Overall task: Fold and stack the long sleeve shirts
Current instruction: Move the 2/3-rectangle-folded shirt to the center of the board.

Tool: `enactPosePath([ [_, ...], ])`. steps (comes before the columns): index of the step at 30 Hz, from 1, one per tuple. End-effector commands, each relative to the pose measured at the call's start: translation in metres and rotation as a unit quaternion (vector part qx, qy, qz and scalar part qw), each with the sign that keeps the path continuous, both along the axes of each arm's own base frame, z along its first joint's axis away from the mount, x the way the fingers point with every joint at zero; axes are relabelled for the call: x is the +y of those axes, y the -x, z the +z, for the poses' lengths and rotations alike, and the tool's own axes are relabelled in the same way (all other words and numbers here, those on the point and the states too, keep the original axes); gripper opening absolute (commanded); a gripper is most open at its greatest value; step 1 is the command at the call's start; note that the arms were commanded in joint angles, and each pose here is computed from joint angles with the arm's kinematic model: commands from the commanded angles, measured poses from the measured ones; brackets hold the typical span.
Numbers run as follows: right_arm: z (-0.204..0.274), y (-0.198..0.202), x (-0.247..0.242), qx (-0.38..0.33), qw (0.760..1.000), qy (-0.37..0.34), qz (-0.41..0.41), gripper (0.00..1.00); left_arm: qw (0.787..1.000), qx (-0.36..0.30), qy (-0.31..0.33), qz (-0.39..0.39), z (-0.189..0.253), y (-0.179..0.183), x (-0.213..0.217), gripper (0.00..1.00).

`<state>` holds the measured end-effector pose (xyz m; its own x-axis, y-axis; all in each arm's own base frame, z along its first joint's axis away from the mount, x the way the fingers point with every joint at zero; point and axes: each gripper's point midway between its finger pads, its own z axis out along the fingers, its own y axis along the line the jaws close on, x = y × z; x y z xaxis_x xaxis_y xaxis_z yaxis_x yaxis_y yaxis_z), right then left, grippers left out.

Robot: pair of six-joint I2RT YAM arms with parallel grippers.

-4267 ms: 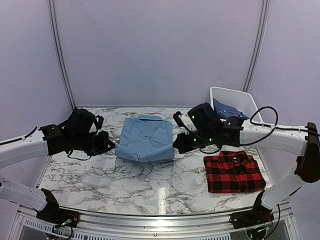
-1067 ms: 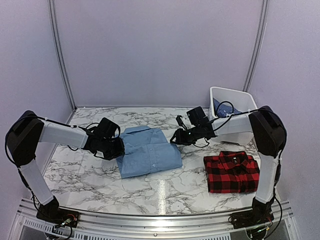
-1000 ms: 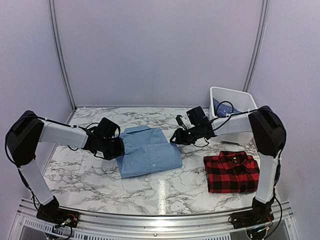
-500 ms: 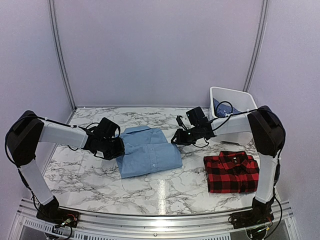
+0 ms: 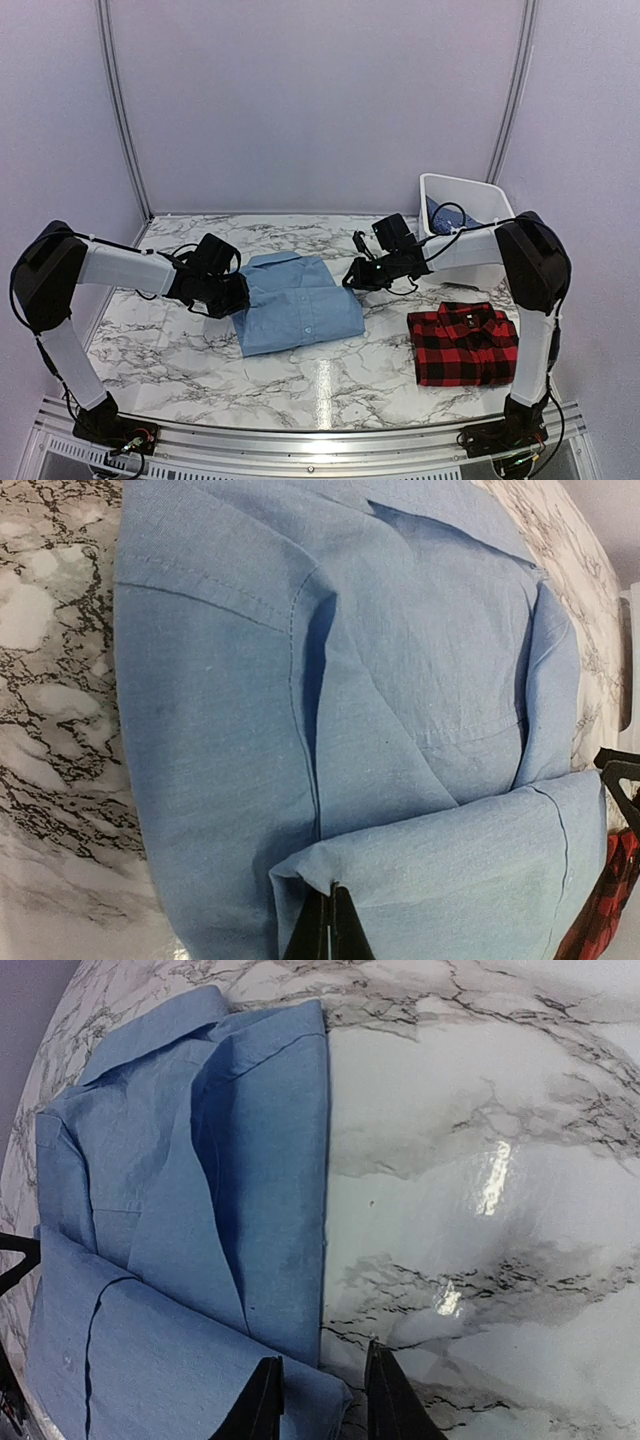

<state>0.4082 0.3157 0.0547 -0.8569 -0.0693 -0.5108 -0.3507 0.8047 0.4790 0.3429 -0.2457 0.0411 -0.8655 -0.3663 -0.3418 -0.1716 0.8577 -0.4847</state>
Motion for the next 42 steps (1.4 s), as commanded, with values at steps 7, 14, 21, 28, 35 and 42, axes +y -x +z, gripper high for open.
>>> enactPosePath([
  [7, -0.003, 0.004, 0.002, 0.005, 1.0, -0.006, -0.004, 0.28, 1.0, -0.005, -0.002, 0.0, 0.008, -0.004, 0.0, 0.0],
  [14, -0.006, 0.01, 0.007, 0.018, 1.0, -0.024, 0.003, 0.26, 1.0, -0.004, -0.002, 0.001, 0.007, -0.004, 0.001, 0.0],
  [21, -0.001, 0.01, 0.009, 0.015, 0.999, -0.029, 0.001, 0.08, 1.0, -0.006, 0.0, -0.001, 0.01, -0.003, 0.0, 0.0],
  [28, 0.037, 0.005, 0.012, -0.05, 0.999, -0.002, -0.008, 0.0, 0.999, -0.029, 0.012, -0.008, 0.035, 0.001, 0.002, 0.0],
  [35, 0.097, -0.018, 0.036, -0.125, 0.992, -0.006, -0.004, 0.0, 0.998, -0.059, 0.006, -0.004, 0.07, -0.01, 0.018, 0.0],
  [42, 0.106, -0.098, 0.08, -0.179, 0.984, -0.013, 0.005, 0.0, 0.998, -0.059, -0.005, 0.03, 0.062, -0.085, 0.061, 0.0],
])
